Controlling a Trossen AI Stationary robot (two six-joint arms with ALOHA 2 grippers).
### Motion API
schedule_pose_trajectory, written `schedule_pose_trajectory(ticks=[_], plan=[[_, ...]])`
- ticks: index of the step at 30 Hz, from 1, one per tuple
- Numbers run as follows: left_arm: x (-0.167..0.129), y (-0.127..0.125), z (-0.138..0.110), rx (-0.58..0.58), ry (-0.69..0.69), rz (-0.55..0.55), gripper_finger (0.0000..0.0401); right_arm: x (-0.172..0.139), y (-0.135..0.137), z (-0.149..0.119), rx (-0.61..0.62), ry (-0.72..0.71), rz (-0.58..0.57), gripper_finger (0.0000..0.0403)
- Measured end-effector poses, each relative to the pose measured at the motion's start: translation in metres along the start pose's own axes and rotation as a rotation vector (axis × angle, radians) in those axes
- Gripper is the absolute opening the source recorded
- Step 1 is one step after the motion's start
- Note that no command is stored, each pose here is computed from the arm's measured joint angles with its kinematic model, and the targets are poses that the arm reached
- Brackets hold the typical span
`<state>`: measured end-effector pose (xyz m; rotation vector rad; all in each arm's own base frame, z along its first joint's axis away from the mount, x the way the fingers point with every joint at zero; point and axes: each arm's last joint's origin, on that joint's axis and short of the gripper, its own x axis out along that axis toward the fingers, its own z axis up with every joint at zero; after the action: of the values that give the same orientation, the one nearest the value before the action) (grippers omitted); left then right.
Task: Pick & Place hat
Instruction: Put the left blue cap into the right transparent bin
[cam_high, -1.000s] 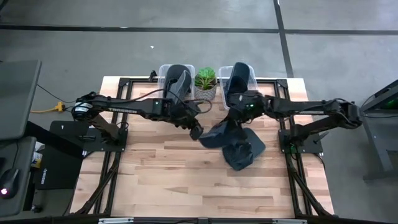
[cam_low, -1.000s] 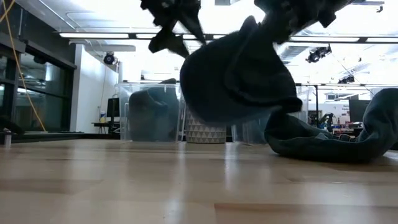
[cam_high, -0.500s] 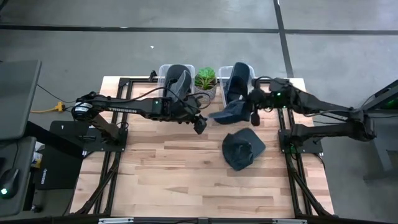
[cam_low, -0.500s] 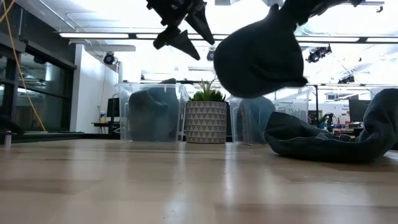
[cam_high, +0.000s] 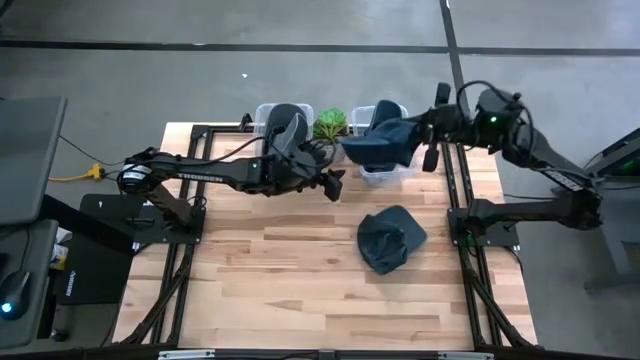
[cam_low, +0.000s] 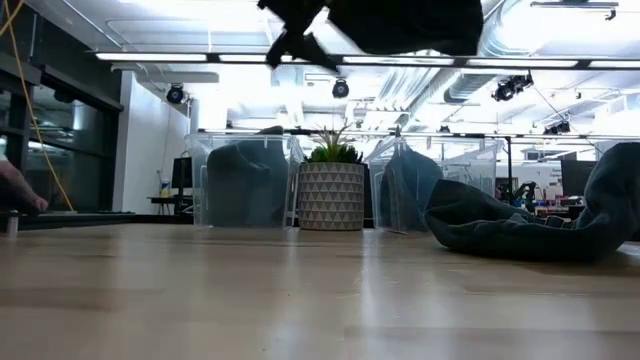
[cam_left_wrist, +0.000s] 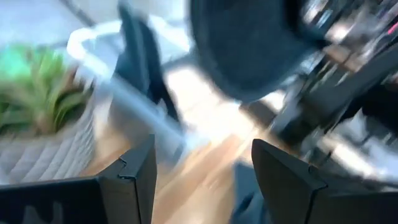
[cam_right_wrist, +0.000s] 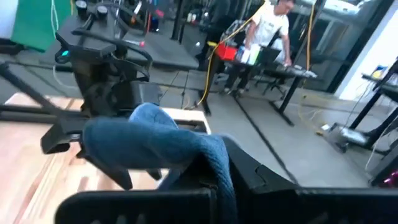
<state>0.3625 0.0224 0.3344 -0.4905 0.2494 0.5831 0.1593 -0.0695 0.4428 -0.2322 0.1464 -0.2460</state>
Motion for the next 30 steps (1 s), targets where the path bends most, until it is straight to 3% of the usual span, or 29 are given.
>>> schedule_pose_trajectory(ticks=[12,16,19,30], plan=[[0.009,-0.018,0.021,-0.067,-0.301,-0.123,0.0207,-0.006,-0.016,0.059,-0.073,-0.116,-0.036,0.0],[0.022,-0.021,0.014,-0.077,-0.348,-0.16,0.0207,-0.003,-0.02,0.073,-0.086,-0.141,-0.04,0.0],[0.033,-0.03,0.015,-0.139,-0.454,-0.25,0.0207,0.002,-0.023,0.08,-0.092,-0.152,-0.04,0.0],[0.068,-0.038,-0.001,-0.194,-0.605,-0.312,0.0207,0.022,-0.03,0.095,-0.097,-0.173,-0.015,0.0]])
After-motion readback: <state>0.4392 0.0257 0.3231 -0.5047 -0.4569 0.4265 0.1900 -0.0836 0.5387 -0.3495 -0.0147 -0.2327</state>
